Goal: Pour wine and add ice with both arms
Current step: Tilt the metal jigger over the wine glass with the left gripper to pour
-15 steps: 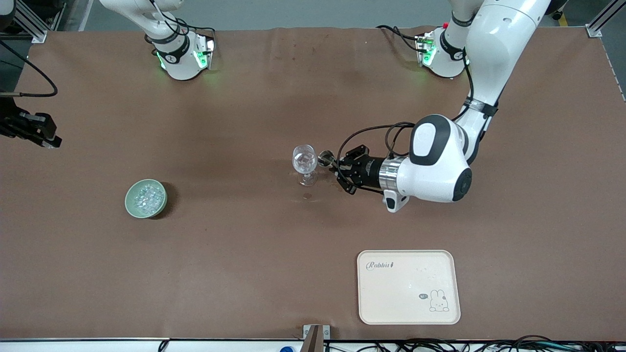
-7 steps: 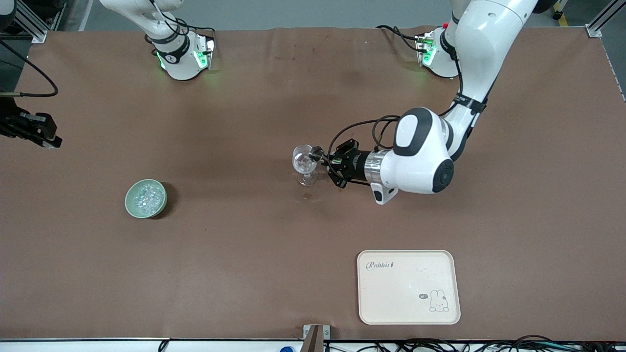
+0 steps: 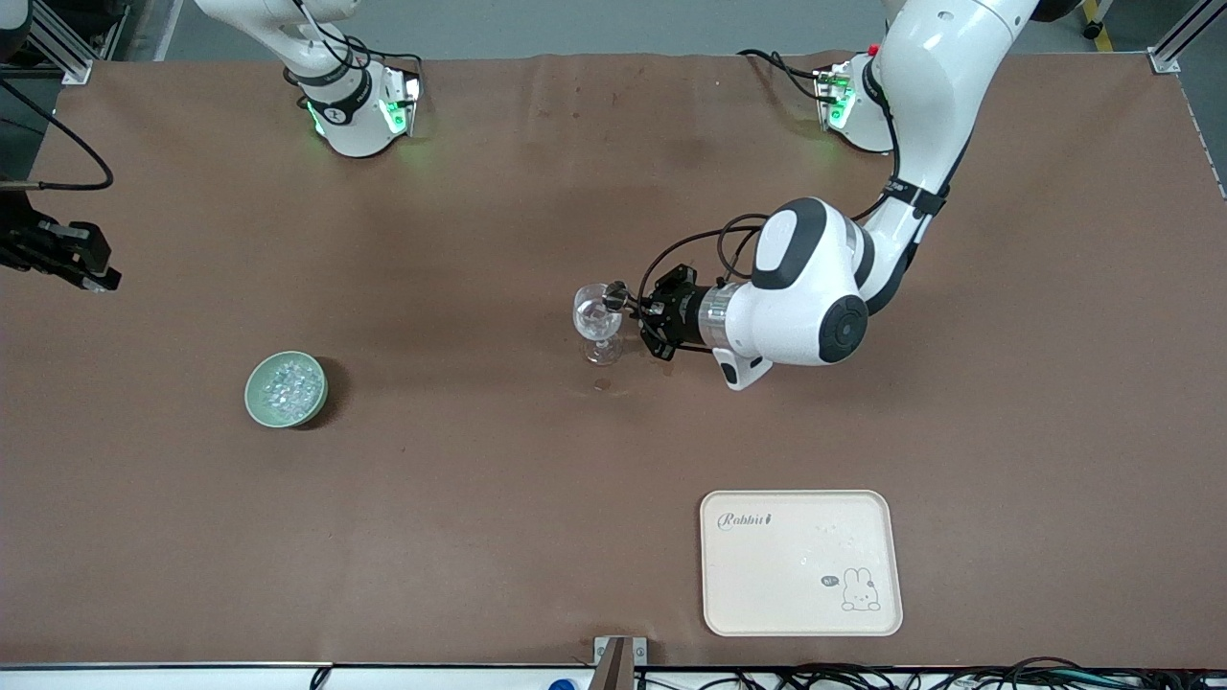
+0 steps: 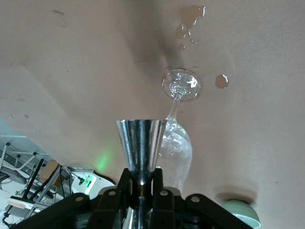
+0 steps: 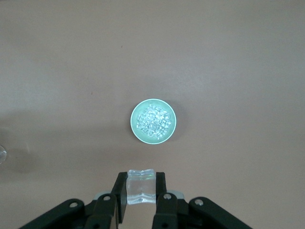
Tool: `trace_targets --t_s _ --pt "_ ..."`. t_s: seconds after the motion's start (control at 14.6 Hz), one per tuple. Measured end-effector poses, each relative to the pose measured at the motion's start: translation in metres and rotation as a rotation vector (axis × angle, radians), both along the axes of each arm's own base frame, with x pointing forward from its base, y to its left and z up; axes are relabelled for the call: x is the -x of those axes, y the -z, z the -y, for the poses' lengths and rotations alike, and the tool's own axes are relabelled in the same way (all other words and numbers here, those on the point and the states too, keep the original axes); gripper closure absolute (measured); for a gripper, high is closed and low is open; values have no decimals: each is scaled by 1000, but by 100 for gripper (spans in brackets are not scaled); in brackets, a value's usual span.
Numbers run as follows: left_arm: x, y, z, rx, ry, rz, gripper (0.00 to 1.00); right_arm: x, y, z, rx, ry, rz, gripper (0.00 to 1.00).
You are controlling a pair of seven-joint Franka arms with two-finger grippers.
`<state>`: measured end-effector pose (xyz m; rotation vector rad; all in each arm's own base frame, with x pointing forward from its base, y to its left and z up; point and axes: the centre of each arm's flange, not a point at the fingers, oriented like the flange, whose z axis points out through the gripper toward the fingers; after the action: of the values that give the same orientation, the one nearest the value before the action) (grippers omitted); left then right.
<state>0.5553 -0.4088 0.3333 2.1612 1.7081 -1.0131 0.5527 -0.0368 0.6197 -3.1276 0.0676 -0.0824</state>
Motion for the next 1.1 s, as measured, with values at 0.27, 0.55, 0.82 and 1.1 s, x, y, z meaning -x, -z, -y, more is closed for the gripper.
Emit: trace_targets --t_s 0.27,0.55,0.82,1.1 --pt "4 3 4 -72 5 17 79 0 0 0 0 0 0 73" --pt "9 2 9 -113 10 27 79 0 0 0 0 -1 1 73" --pt "16 0 17 -174 14 43 79 0 0 0 0 -1 1 73" --pt "19 -6 20 -190 15 57 79 0 0 -3 0 -6 2 73"
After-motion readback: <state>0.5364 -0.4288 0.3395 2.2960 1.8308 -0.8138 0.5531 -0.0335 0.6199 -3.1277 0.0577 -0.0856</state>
